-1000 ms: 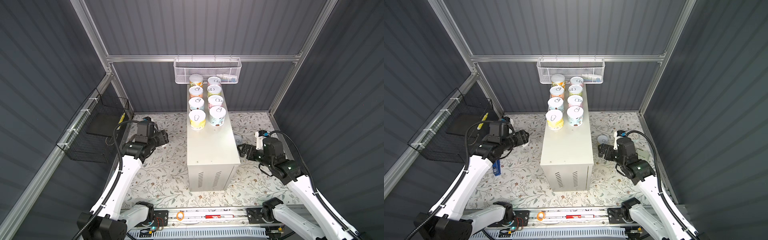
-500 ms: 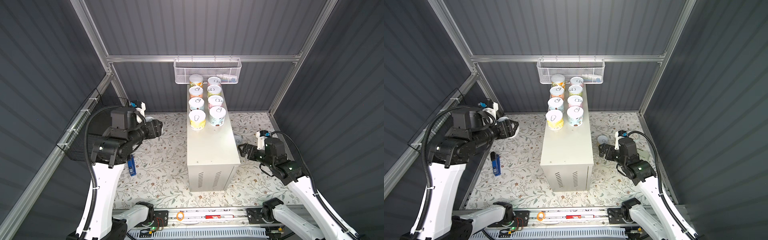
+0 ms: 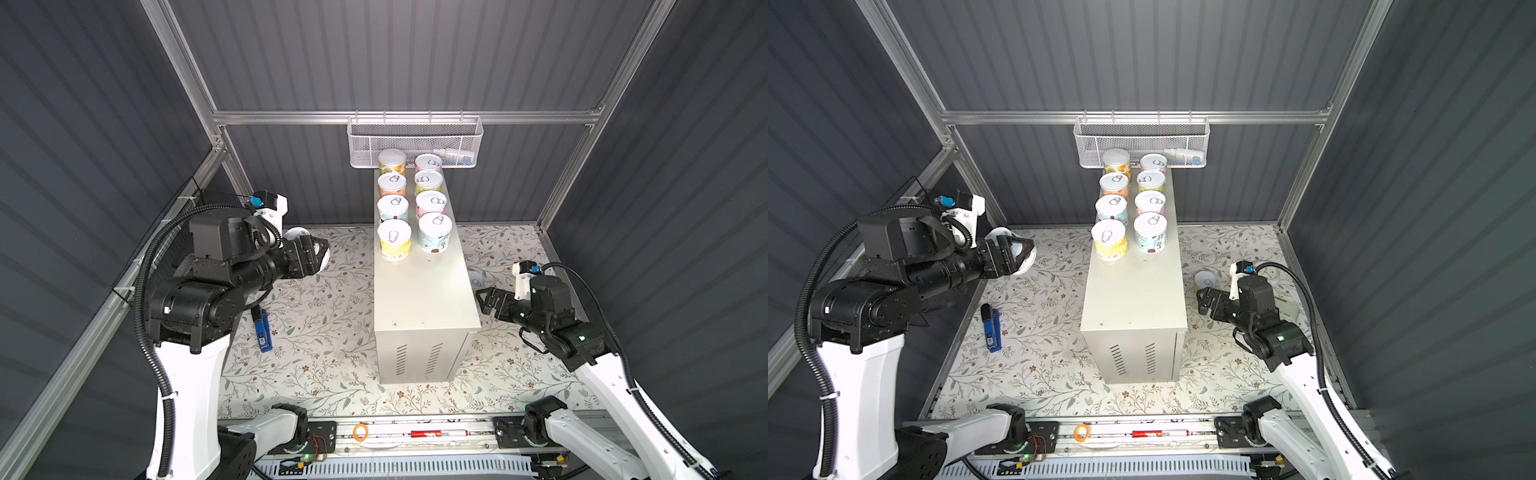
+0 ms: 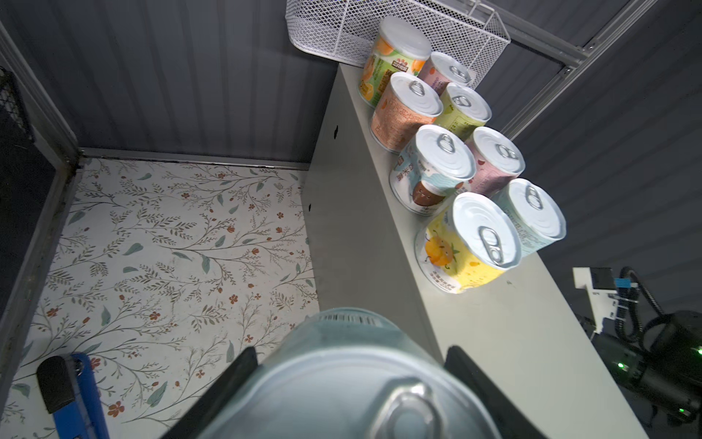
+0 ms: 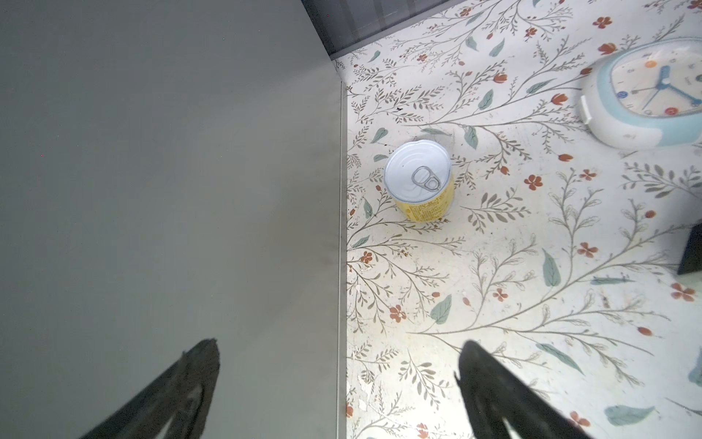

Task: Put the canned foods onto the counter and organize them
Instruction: 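Lift the pale blue can up onto the cabinet top with the left gripper, then set the pale blue can in front of the yellow-labelled can, then open the left gripper and withdraw it while the right gripper grasps the yellow floor can, then lift the yellow can up toward the cabinet top with the right gripper, then set the yellow can in front of the green-labelled can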

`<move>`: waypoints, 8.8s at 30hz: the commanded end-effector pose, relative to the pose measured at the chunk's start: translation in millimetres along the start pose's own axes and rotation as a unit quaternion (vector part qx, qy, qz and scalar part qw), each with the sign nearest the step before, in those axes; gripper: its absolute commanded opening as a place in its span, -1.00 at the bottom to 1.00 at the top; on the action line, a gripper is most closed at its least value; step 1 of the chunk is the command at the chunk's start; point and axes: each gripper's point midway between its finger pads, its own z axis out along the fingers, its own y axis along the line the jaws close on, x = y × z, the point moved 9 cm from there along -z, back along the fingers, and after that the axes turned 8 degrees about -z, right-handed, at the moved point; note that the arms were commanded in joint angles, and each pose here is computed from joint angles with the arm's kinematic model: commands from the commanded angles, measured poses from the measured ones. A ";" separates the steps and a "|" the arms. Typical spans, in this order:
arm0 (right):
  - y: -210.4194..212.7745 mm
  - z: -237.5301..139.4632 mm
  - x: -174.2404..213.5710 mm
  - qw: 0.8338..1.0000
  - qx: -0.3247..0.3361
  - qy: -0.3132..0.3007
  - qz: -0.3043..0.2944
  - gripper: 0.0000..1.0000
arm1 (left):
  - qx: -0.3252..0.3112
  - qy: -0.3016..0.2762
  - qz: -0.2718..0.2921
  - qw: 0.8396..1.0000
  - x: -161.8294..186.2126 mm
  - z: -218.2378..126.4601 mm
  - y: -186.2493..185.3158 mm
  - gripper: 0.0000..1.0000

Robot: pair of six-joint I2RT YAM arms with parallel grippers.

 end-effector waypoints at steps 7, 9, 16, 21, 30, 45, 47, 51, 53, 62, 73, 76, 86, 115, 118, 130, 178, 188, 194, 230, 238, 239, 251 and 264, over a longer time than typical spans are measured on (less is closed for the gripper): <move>-0.1 -1.2 -0.7 1.000 -0.007 -0.009 0.007 0.98 | 0.104 -0.014 -0.004 0.994 -9.1 4.8 -18.8 -1.00; 0.0 -1.1 -0.5 1.000 -0.008 -0.008 0.008 0.98 | 0.106 -0.005 -0.007 0.994 -6.1 10.7 -17.3 -1.00; 0.6 2.9 -1.3 1.000 -0.010 -0.005 0.010 0.98 | 0.100 -0.009 0.019 0.995 -3.6 26.5 -28.7 -1.00; 0.2 7.3 0.6 1.000 -0.012 0.000 0.013 0.98 | 0.096 0.026 0.057 0.993 13.5 54.0 -52.5 -1.00; -1.1 8.1 0.4 1.000 -0.007 -0.004 0.011 0.98 | 0.071 0.044 0.104 0.991 35.2 66.5 -76.7 -1.00; -2.5 12.3 1.8 1.000 -0.011 -0.001 0.012 0.98 | 0.036 0.093 0.169 0.981 69.6 82.7 -105.8 -1.00; -2.2 12.7 1.8 1.000 -0.012 -0.001 0.013 0.98 | 0.036 0.098 0.176 0.979 72.0 85.6 -109.8 -1.00; -2.9 12.1 2.6 1.000 -0.013 -0.003 0.015 0.98 | 0.038 0.107 0.185 0.976 75.3 90.1 -116.5 -1.00; -3.6 12.0 3.3 1.000 -0.011 -0.003 0.015 0.98 | 0.035 0.107 0.188 0.976 75.8 91.6 -118.2 -1.00; -3.8 11.7 2.7 1.000 -0.013 -0.004 0.017 0.98 | 0.019 0.098 0.192 0.976 74.1 93.0 -116.2 0.16; -3.7 14.3 3.5 1.000 -0.016 -0.001 0.019 0.98 | 0.069 0.095 0.203 0.972 72.5 90.3 -125.7 0.99; -3.5 13.6 3.0 1.000 -0.016 -0.002 0.018 0.98 | 0.082 0.090 0.204 0.971 69.6 86.6 -128.0 0.98; -3.7 12.7 1.7 1.000 -0.015 -0.003 0.020 0.98 | 0.079 0.049 0.206 0.974 51.5 64.3 -126.0 0.99; -27.8 58.2 -4.5 0.997 0.064 0.037 0.004 0.98 | -0.102 -0.095 0.141 0.980 63.1 35.0 -46.3 0.99; -33.9 83.1 -6.0 0.996 0.075 0.053 0.008 0.98 | -0.138 -0.098 0.129 0.977 62.5 42.7 -35.8 0.99; -40.8 144.3 -31.3 0.991 0.114 0.074 -0.001 0.98 | -0.147 -0.006 -0.051 0.988 62.8 133.0 81.9 0.99; -68.5 245.1 4.3 0.965 0.176 0.192 -0.003 0.22 | -0.098 0.014 -0.155 0.983 111.8 193.4 154.8 0.98; -60.1 204.4 -1.8 0.971 0.166 0.173 -0.004 -1.00 | -0.092 0.019 -0.162 0.982 116.2 196.5 156.4 0.99; -44.1 152.8 -15.4 0.977 0.150 0.149 -0.008 -1.00 | -0.090 0.019 -0.161 0.983 118.5 195.7 156.6 0.99; 90.8 -162.0 -132.3 0.978 0.040 -0.036 -0.201 -1.00 | -0.075 0.017 -0.144 0.987 118.2 198.3 143.8 0.99; 130.4 -151.2 -136.7 0.968 -0.004 -0.026 -0.249 -1.00 | -0.071 0.027 -0.123 0.990 120.0 204.2 129.0 0.99; 135.9 -148.9 -136.9 0.967 -0.011 -0.024 -0.255 -1.00 | -0.070 0.029 -0.121 0.990 120.6 204.5 127.7 0.99; 183.1 -112.9 -126.5 0.951 -0.046 0.020 -0.306 -1.00 | -0.074 0.031 -0.110 0.991 125.5 200.7 124.7 0.99; 198.9 -90.3 -119.0 0.944 -0.063 0.051 -0.319 -1.00 | -0.077 0.032 -0.107 0.991 127.2 199.6 125.8 0.99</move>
